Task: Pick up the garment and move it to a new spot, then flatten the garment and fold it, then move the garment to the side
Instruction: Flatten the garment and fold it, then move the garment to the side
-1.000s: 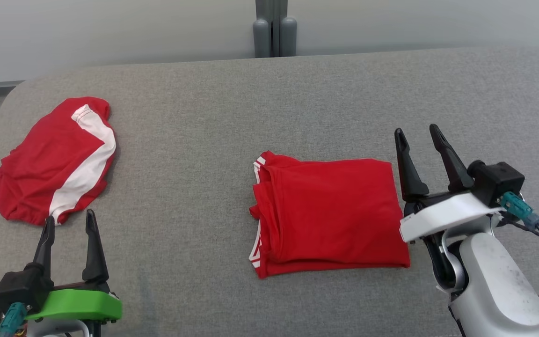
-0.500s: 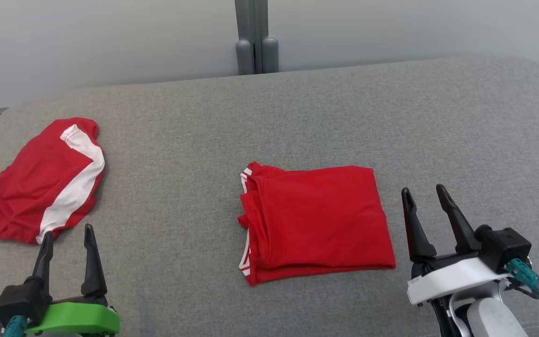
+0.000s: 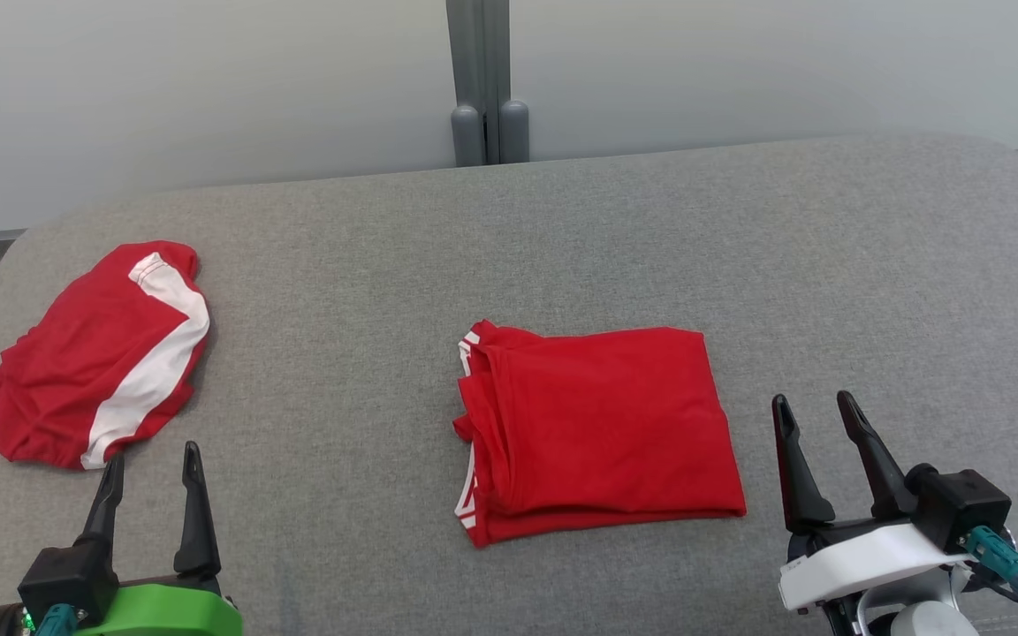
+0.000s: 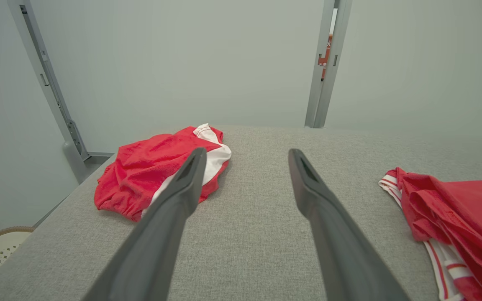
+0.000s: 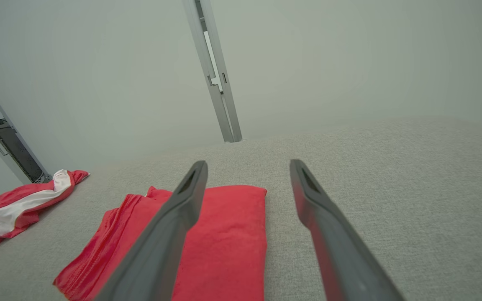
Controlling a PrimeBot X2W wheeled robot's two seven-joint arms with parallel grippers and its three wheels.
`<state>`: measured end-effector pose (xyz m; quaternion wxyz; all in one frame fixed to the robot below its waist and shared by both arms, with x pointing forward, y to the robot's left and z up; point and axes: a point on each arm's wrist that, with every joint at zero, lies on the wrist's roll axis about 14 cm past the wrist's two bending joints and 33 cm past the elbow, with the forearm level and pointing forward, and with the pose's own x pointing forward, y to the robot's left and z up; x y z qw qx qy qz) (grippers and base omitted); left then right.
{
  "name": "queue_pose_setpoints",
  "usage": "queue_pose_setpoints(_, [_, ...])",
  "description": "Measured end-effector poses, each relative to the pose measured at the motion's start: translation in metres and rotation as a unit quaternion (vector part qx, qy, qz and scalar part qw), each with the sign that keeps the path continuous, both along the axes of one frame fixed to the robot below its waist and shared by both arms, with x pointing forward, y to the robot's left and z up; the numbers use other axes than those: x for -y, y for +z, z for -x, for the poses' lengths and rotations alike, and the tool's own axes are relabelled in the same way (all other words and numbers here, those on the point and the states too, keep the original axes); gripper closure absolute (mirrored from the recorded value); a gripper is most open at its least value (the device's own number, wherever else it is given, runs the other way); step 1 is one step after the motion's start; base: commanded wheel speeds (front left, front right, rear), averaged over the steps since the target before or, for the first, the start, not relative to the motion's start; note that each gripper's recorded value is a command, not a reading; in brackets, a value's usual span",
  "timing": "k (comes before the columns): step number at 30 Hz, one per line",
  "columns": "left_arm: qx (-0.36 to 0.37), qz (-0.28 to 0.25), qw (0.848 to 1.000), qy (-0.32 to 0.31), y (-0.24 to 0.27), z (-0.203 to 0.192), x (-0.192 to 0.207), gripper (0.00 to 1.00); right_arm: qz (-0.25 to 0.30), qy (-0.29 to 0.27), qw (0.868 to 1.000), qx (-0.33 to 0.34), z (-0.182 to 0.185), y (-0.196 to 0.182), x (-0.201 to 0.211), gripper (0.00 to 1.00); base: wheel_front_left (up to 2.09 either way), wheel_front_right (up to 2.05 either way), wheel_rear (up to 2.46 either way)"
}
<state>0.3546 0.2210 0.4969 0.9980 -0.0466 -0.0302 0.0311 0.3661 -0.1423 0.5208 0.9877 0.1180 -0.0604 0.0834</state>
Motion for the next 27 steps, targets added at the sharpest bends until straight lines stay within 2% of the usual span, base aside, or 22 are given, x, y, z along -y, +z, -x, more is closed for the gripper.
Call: queue_pose_setpoints(27, [-0.002, -0.006, 1.000, 0.000, -0.0007, 0.0036, -0.0012, 0.00, 0.012, 0.006, 1.000, -0.005, -0.0009, -0.0039, -0.0041, 0.00, 0.00, 0.00, 0.00])
